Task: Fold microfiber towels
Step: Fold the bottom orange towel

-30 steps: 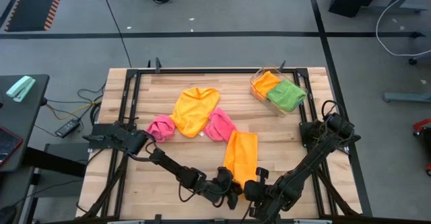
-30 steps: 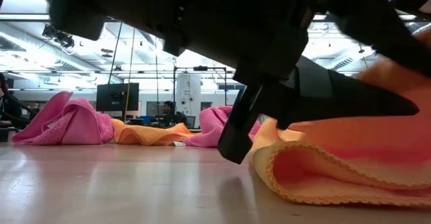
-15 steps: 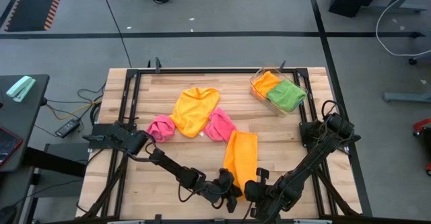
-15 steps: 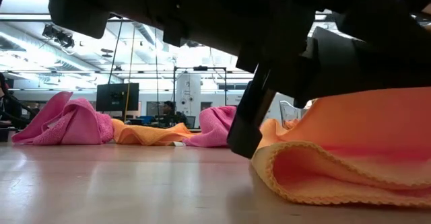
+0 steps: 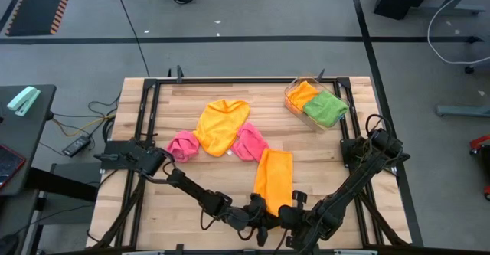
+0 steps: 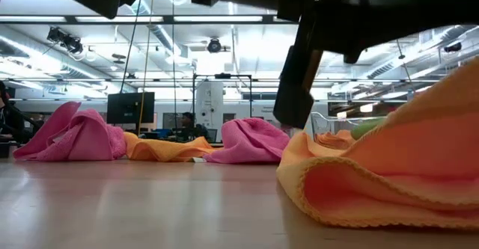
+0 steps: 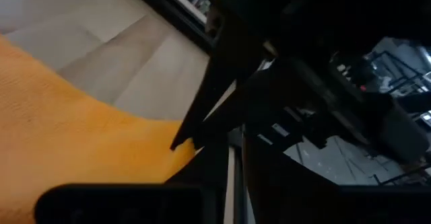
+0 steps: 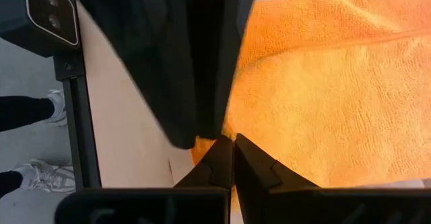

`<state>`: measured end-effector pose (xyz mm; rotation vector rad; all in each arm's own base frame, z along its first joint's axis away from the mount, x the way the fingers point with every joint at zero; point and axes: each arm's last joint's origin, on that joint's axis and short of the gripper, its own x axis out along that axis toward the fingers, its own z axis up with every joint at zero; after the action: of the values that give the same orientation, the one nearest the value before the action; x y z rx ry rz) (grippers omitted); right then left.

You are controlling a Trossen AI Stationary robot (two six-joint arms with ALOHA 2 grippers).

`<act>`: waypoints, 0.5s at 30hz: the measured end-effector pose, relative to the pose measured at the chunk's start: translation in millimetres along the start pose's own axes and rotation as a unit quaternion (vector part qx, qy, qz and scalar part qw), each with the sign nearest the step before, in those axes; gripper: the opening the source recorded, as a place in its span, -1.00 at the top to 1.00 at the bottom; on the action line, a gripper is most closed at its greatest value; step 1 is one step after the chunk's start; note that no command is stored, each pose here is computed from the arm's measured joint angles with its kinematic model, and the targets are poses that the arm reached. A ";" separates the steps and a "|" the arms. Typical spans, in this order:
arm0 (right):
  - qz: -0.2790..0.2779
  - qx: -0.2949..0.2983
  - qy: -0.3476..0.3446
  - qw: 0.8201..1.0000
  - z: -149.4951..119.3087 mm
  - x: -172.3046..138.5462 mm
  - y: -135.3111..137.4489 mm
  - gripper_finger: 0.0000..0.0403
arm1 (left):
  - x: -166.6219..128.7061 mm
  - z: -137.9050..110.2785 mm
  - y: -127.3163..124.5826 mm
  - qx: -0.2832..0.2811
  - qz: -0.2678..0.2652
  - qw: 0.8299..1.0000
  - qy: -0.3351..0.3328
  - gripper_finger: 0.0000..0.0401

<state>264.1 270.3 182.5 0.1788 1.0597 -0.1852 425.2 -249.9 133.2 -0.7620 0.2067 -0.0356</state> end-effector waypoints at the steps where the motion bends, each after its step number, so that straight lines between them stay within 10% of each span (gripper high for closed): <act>1: 0.000 -0.002 0.000 1.000 -0.1 0.0 0.1 0.93 | 0.0 -0.4 0.5 0.000 0.002 1.000 0.002 0.72; 15: -0.004 0.005 0.005 1.000 2.5 1.7 -2.7 0.93 | -4.1 -14.5 4.5 0.062 0.031 0.996 0.053 0.39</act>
<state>266.3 267.0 182.0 0.1851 1.0691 -0.1969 418.0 -256.1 120.6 -0.6295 0.3254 -0.0300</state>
